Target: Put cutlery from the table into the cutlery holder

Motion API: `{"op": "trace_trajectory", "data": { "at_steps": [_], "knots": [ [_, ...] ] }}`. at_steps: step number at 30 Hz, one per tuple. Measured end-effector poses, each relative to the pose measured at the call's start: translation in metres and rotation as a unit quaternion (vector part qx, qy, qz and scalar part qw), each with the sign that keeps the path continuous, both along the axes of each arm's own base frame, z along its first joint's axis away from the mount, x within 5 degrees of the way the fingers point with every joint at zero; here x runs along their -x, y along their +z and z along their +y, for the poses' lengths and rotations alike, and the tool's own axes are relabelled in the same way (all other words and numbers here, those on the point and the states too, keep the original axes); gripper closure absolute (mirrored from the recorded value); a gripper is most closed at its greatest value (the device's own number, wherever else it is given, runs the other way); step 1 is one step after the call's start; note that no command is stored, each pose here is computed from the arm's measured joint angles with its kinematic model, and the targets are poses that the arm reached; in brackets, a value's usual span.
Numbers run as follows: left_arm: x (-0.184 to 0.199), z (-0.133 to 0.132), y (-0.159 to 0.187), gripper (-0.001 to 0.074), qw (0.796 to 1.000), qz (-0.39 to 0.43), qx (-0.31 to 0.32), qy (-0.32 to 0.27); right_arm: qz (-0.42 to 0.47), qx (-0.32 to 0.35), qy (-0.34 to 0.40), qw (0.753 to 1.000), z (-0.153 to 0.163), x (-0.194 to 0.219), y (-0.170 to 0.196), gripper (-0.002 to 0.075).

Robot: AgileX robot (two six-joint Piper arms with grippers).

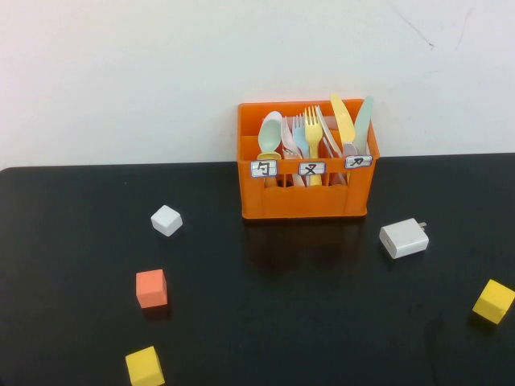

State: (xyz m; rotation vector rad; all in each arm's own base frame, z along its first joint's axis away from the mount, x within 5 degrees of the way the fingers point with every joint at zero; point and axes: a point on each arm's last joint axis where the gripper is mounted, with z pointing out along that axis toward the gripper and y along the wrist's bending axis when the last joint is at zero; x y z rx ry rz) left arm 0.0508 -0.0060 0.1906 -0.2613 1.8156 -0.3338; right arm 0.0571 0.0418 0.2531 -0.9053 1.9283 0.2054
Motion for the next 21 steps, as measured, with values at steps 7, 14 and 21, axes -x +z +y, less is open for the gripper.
{"op": "trace_trajectory", "data": {
  "at_steps": [7, 14, 21],
  "knots": [
    [-0.0015, 0.0004, -0.0136, 0.0736, 1.0, 0.012, -0.016, 0.003, 0.001, 0.0, 0.0, 1.0, 0.0, 0.0001, -0.0002, 0.0728],
    [-0.0015, 0.0003, -0.0136, 0.0736, 0.998, 0.007, -0.068, -0.012, 0.001, 0.0, 0.0, 1.0, 0.0, 0.0001, -0.0002, 0.0728],
    [-0.0015, 0.001, -0.0137, 0.0736, 0.996, 0.006, -0.088, -0.013, 0.001, 0.0, 0.0, 1.0, 0.0, 0.0001, -0.0002, 0.0728]
  ]
}}
